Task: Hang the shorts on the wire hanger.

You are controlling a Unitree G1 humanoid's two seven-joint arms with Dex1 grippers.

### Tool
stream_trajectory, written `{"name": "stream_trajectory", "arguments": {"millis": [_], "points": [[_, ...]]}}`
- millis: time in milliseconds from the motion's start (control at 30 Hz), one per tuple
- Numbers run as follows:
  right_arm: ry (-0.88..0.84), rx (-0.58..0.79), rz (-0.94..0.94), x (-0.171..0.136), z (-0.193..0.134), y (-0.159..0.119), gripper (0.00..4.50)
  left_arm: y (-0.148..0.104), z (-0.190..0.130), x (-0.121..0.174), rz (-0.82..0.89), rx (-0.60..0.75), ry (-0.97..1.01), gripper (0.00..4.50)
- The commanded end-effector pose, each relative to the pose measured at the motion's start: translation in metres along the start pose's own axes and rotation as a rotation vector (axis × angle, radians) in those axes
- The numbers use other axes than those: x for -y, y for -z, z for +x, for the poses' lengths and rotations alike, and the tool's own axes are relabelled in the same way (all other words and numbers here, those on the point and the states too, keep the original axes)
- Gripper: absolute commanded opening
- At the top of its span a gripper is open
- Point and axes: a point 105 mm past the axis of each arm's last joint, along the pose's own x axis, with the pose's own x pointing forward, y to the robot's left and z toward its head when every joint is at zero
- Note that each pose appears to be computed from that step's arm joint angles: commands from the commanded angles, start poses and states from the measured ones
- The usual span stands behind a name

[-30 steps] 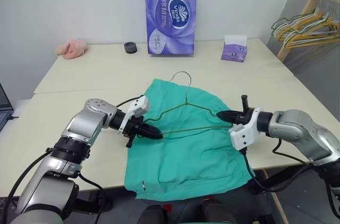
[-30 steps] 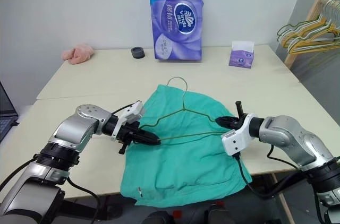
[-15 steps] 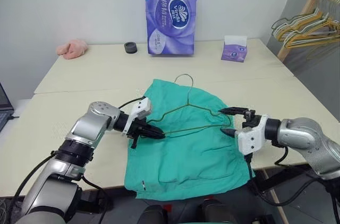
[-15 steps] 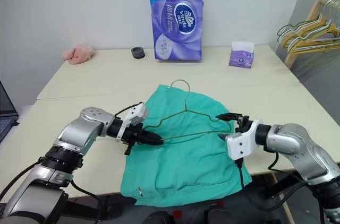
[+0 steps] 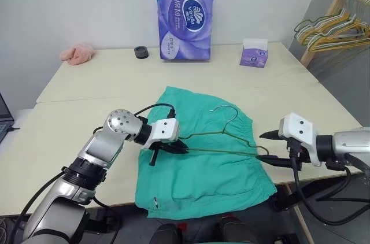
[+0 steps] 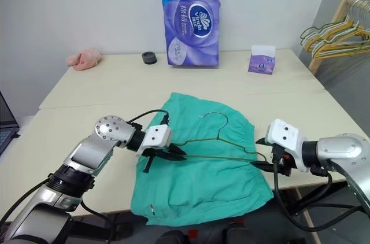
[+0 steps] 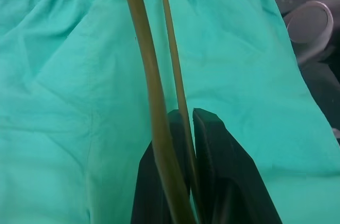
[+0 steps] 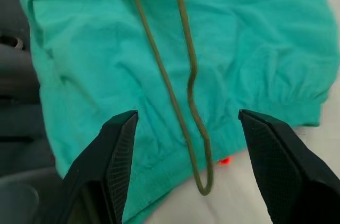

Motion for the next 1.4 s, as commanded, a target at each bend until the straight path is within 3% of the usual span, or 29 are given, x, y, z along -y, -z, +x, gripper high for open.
{"name": "stream_trajectory", "arguments": {"millis": [33, 433, 533, 800, 967, 1067, 1100, 1400], "points": [[-0.013, -0.044, -0.039, -0.002, 0.009, 0.001, 3.22, -0.017, -0.002, -0.005, 0.085, 0.009, -0.010, 0.00], [-0.022, -0.149, -0.063, 0.017, 0.037, 0.018, 3.22, -0.031, -0.002, -0.004, 0.090, 0.032, 0.000, 0.00], [-0.029, -0.156, -0.045, 0.017, 0.038, 0.019, 2.68, -0.031, -0.002, -0.003, 0.095, 0.027, 0.004, 0.00], [-0.065, -0.156, -0.045, 0.009, 0.037, 0.018, 0.02, -0.031, -0.001, -0.002, 0.103, 0.010, 0.012, 0.00], [-0.070, -0.150, -0.051, 0.007, 0.037, 0.013, 0.02, -0.029, 0.003, -0.005, 0.153, -0.001, -0.012, 0.00], [-0.078, -0.149, -0.045, 0.005, 0.037, 0.013, 0.02, -0.035, 0.007, -0.003, 0.116, 0.068, -0.009, 0.00], [-0.080, -0.146, -0.040, 0.004, 0.037, 0.012, 0.00, -0.039, 0.008, 0.000, 0.097, 0.099, 0.006, 0.69], [-0.039, -0.149, 0.011, 0.009, 0.030, 0.017, 0.00, -0.037, -0.003, -0.014, -0.033, 0.186, -0.079, 3.32]]}}
